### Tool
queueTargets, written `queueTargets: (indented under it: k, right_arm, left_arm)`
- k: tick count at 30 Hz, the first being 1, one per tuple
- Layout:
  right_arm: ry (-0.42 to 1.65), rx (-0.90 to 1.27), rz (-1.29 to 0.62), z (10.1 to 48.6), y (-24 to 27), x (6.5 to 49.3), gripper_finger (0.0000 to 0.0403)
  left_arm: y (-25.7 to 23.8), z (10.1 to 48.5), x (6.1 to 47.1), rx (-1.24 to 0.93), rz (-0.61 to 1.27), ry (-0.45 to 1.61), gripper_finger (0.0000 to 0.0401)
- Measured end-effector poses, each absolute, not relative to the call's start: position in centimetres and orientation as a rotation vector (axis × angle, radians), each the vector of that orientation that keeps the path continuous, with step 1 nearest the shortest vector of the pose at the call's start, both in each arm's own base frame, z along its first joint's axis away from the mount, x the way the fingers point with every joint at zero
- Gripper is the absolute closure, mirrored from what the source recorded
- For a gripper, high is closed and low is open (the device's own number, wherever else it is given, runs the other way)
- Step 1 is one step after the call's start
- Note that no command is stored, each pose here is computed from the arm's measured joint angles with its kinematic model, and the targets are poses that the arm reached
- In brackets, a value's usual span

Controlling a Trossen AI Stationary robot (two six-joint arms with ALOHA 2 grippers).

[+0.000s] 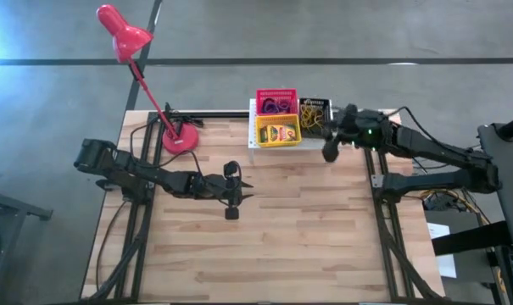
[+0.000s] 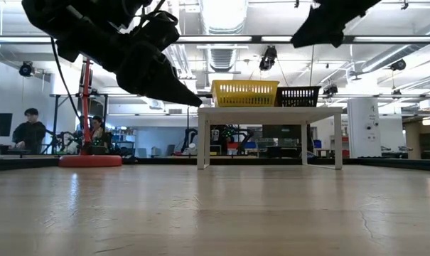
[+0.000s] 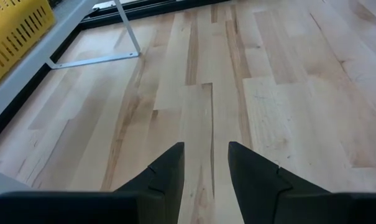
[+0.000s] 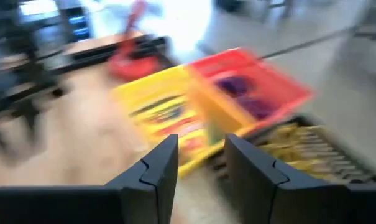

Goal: Pick & Place Office Desk Supplies
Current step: Return to Home Position

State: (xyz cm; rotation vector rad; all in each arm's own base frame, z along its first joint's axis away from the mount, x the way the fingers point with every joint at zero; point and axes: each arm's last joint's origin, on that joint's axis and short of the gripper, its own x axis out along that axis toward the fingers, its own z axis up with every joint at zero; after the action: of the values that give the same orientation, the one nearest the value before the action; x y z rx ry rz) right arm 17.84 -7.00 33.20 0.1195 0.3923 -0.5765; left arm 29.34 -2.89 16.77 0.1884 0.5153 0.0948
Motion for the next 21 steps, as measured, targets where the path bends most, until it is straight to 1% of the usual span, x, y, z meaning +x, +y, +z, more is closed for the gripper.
queueTargets:
  k: [5, 9, 11, 14, 17, 21]
  right_arm:
    - [0.431, 0.135, -0.318, 31.5, -3.0, 18.1, 0.0292]
    - [0.45, 0.113, -0.16, 29.5, 0.0, 17.0, 0.0307]
    - [0.412, 0.108, -0.087, 28.3, 0.9, 16.3, 0.0315]
    - [0.262, 0.137, 0.034, 27.2, 1.2, 15.1, 0.0331]
    - [0.155, 0.178, 0.053, 25.9, 0.8, 14.1, 0.0349]
    - [0.147, 0.179, 0.025, 23.7, -0.1, 13.2, 0.0376]
  left_arm:
    - [-2.9, 16.8, 29.3, 0.189, 0.098, 0.515, 0.0276]
    - [-2.9, 16.8, 29.3, 0.189, 0.098, 0.515, 0.0276]
    - [-2.9, 16.8, 29.3, 0.189, 0.098, 0.515, 0.0276]
    - [-2.9, 16.8, 29.3, 0.188, 0.098, 0.514, 0.0276]
    - [-2.9, 16.8, 29.4, 0.189, 0.106, 0.507, 0.0276]
    - [-2.7, 17.1, 29.5, 0.154, 0.124, 0.479, 0.0276]
